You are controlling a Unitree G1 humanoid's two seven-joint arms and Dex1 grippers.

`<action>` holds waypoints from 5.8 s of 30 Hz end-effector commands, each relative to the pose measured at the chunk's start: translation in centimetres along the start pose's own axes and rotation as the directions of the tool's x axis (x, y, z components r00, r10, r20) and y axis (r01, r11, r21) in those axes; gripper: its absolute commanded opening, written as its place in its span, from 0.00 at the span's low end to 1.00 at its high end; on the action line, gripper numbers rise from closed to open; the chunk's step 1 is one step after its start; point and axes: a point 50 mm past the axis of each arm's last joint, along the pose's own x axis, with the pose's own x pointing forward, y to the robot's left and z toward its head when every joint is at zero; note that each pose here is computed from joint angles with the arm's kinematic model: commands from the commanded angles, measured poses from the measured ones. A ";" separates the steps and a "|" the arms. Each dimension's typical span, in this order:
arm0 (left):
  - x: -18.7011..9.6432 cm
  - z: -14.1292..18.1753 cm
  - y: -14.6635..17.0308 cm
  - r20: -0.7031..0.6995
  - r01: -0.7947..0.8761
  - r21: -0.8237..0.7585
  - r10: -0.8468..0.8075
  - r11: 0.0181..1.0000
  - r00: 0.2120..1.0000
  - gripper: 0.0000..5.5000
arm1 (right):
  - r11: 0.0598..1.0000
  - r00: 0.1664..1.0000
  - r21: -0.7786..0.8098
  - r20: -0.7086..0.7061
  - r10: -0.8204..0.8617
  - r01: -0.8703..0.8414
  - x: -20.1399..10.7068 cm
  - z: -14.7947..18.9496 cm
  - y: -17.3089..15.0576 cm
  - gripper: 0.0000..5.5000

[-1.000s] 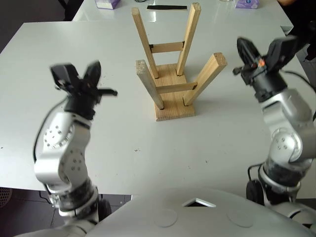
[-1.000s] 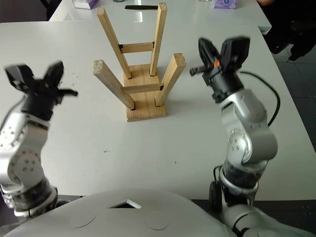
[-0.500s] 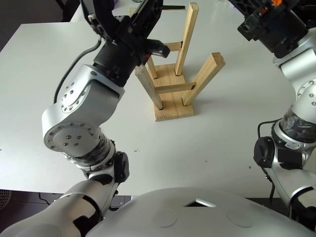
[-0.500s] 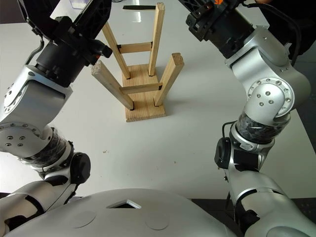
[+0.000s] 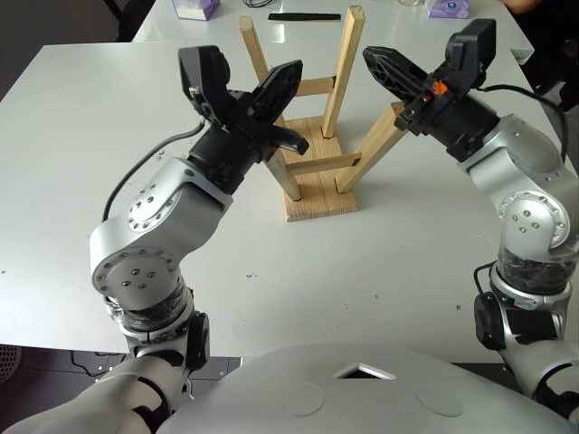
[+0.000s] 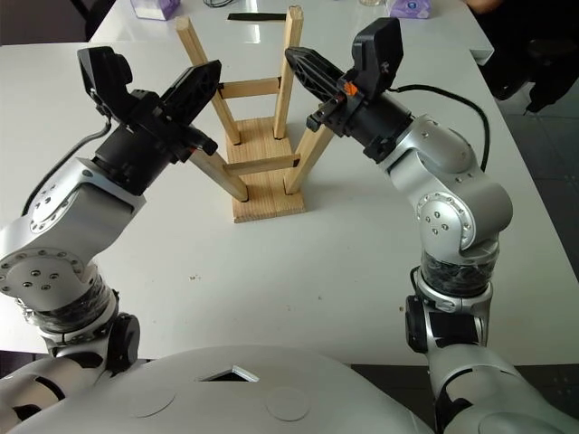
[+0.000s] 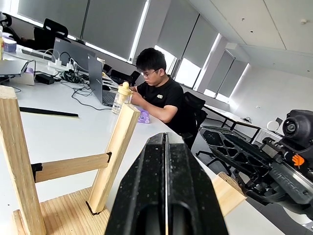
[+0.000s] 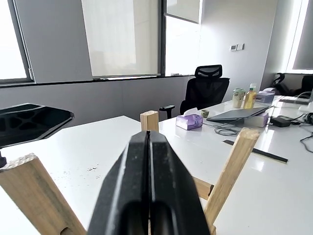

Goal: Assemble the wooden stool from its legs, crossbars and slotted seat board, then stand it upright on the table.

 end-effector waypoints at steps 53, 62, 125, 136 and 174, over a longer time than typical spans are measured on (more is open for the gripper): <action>-8.8 -11.8 11.8 -0.462 -0.023 0.276 0.154 0.961 0.873 0.00 | 0.798 0.751 0.151 -0.276 0.600 -0.583 -0.8 -13.3 4.6 0.00; -13.4 -6.9 12.2 -0.405 -0.090 0.218 0.174 0.972 0.898 0.00 | 0.936 0.795 -0.005 -0.529 0.297 -0.352 -7.7 -13.4 -1.7 0.00; -15.2 -13.6 8.1 -0.651 0.065 0.088 0.008 0.994 0.759 0.00 | 0.904 0.734 0.099 -0.550 0.397 -0.415 -10.8 -13.9 1.9 0.00; -16.2 -12.4 9.9 -0.630 -0.003 0.156 0.102 0.988 0.770 0.00 | 0.941 0.707 0.056 -0.645 0.290 -0.335 -13.2 -14.0 -0.3 0.00; -14.1 -11.8 8.9 -0.637 0.184 0.117 -0.068 0.976 0.768 0.00 | 0.910 0.719 0.070 -0.589 0.368 -0.408 -11.6 -13.5 1.3 0.00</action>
